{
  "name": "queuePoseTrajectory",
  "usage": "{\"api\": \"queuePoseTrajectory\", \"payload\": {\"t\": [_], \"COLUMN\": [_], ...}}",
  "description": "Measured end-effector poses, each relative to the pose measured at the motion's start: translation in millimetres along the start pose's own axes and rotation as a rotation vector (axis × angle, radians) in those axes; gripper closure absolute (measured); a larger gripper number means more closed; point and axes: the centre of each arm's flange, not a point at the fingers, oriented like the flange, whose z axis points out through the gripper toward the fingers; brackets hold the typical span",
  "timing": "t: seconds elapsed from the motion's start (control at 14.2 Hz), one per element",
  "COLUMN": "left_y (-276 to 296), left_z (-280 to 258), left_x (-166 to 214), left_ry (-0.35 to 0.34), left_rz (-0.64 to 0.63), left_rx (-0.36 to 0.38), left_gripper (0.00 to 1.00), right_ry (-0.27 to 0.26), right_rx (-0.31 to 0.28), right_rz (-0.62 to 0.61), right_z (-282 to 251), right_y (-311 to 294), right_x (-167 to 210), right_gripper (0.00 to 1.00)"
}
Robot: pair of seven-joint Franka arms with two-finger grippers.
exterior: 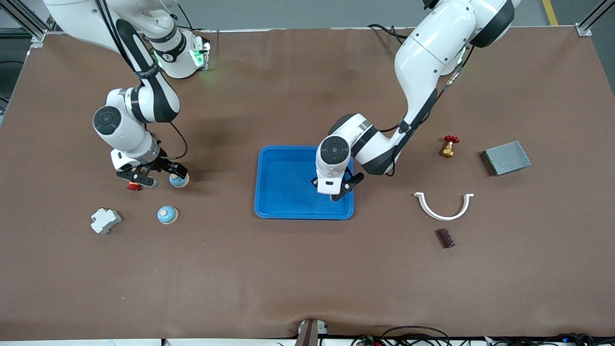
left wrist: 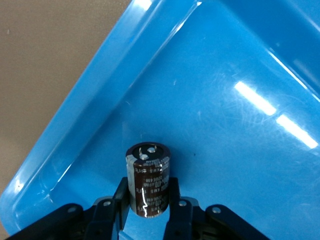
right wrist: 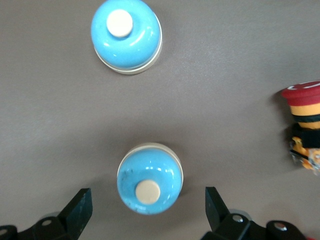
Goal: Place electrolytic capacitor and blue bell in tray
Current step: 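Release the capacitor in the tray while the right gripper grasps the dome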
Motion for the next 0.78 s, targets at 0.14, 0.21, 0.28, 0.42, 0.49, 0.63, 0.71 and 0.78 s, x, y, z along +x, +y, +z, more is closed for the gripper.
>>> {"api": "queuePoseTrajectory", "payload": {"t": [0.14,0.21,0.28,0.42,0.49,0.63,0.71,0.78], "left_y": [1,1,2,3,2,0,-2,-5], "left_z": [-1,-2,-3,-8,-13,-32,-47,-67], "left_x": [1,1,2,3,4,9,12,18], "left_ry": [0.002,0.007,0.016,0.036,0.044,0.053,0.06,0.069], "left_rz": [0.0,0.003,0.009,0.021,0.029,0.062,0.082,0.106], "left_rx": [-0.003,-0.004,-0.006,-0.001,0.009,0.028,0.038,0.042], "left_gripper": [0.66,0.61,0.5,0.33,0.22,0.01,0.0,0.0], "right_ry": [0.01,0.01,0.008,0.005,0.004,0.002,0.002,0.003], "right_rx": [0.0,-0.002,-0.004,-0.006,-0.007,-0.008,-0.008,-0.008], "right_rz": [0.0,0.0,0.0,0.0,0.0,0.0,0.0,0.0], "right_z": [15,20,24,27,29,31,31,31], "right_y": [1,1,1,0,0,0,0,0], "right_x": [0,0,1,3,3,3,3,4], "right_gripper": [0.0,0.0,0.0,0.0,0.0,0.0,0.07,0.16]}}
